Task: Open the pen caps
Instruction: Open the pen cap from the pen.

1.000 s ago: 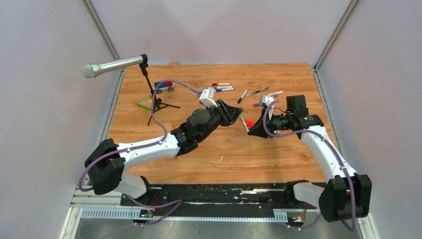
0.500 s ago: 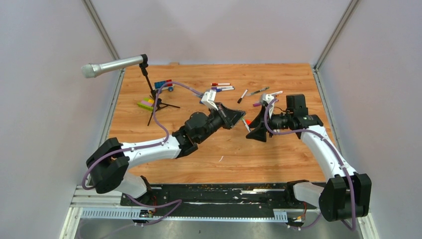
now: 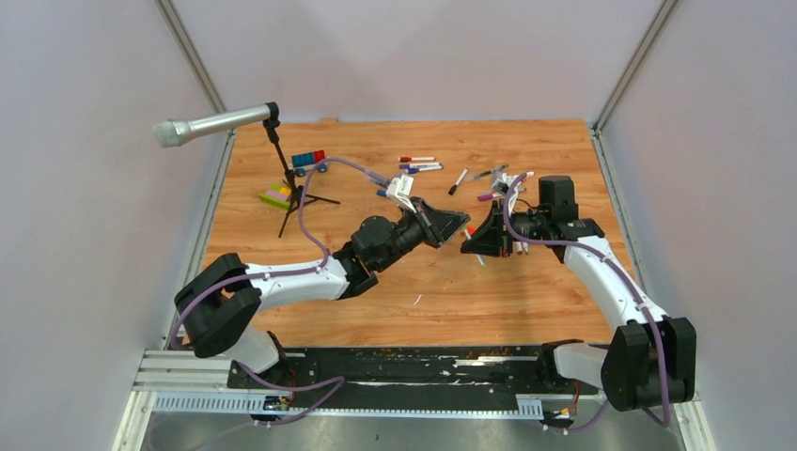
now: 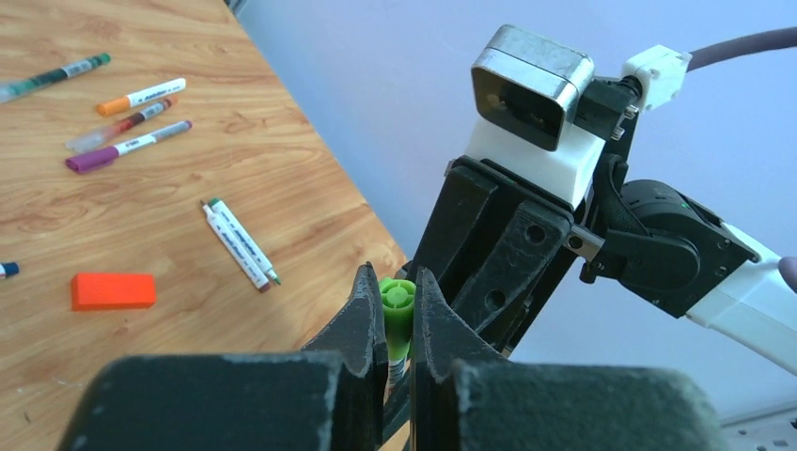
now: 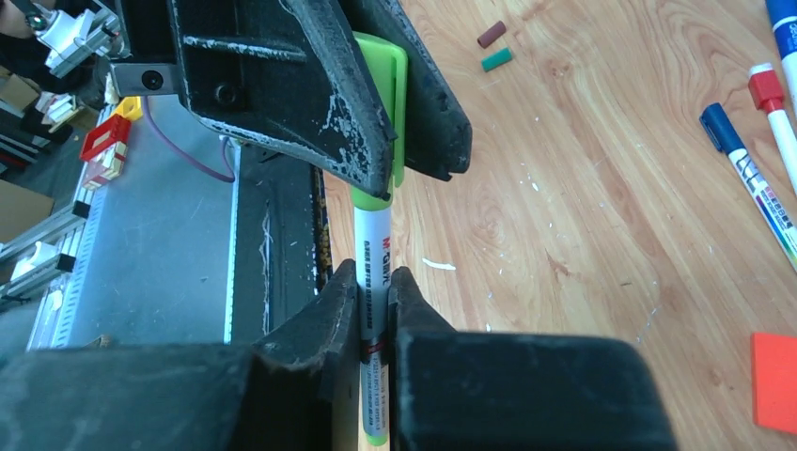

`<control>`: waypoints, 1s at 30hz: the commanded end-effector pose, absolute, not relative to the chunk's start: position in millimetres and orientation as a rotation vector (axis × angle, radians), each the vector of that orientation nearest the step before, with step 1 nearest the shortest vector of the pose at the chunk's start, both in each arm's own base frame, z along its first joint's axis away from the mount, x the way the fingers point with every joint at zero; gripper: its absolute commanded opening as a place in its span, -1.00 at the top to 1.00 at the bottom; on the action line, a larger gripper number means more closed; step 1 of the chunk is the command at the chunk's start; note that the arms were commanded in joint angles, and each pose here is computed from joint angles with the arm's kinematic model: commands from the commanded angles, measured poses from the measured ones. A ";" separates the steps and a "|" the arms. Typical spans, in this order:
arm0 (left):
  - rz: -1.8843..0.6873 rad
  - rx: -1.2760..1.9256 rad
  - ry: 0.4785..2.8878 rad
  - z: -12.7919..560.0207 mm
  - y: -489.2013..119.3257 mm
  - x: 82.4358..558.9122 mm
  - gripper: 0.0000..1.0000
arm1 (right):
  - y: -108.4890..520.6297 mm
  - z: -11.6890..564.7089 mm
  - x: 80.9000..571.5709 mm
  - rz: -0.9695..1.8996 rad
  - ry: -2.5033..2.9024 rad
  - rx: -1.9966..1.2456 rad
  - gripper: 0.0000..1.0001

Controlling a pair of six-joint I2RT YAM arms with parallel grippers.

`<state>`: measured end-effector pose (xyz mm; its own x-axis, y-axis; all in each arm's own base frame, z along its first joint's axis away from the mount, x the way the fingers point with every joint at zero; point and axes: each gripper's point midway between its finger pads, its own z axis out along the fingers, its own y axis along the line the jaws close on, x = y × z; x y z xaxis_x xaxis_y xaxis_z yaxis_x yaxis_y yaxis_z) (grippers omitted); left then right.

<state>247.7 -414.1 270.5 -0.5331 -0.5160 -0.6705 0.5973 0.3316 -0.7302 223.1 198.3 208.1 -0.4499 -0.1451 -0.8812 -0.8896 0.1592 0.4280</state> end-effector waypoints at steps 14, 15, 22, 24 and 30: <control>-1.138 -0.229 1.081 419.0 -272.6 337.2 1.00 | 210.6 190.8 216.7 1.361 1.752 -1.113 1.00; -1.143 -0.217 1.084 417.6 -272.8 334.8 1.00 | 209.9 190.7 218.3 1.343 1.754 -1.115 1.00; -1.187 -0.093 1.245 371.1 -285.4 312.0 1.00 | 193.3 185.1 233.8 1.095 1.758 -1.184 1.00; -1.173 -0.055 1.314 352.8 -283.8 302.5 1.00 | 184.7 185.5 240.3 1.025 1.771 -1.171 1.00; -1.093 0.059 1.530 299.6 -270.4 271.7 1.00 | 148.8 178.2 274.1 0.822 1.880 -1.025 1.00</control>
<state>295.9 -276.5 317.3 -0.2519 -0.6307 -0.7340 0.5703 0.5160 -0.6391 242.7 172.4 170.5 -0.3792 -0.3180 -0.8690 -0.9032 0.3315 0.2728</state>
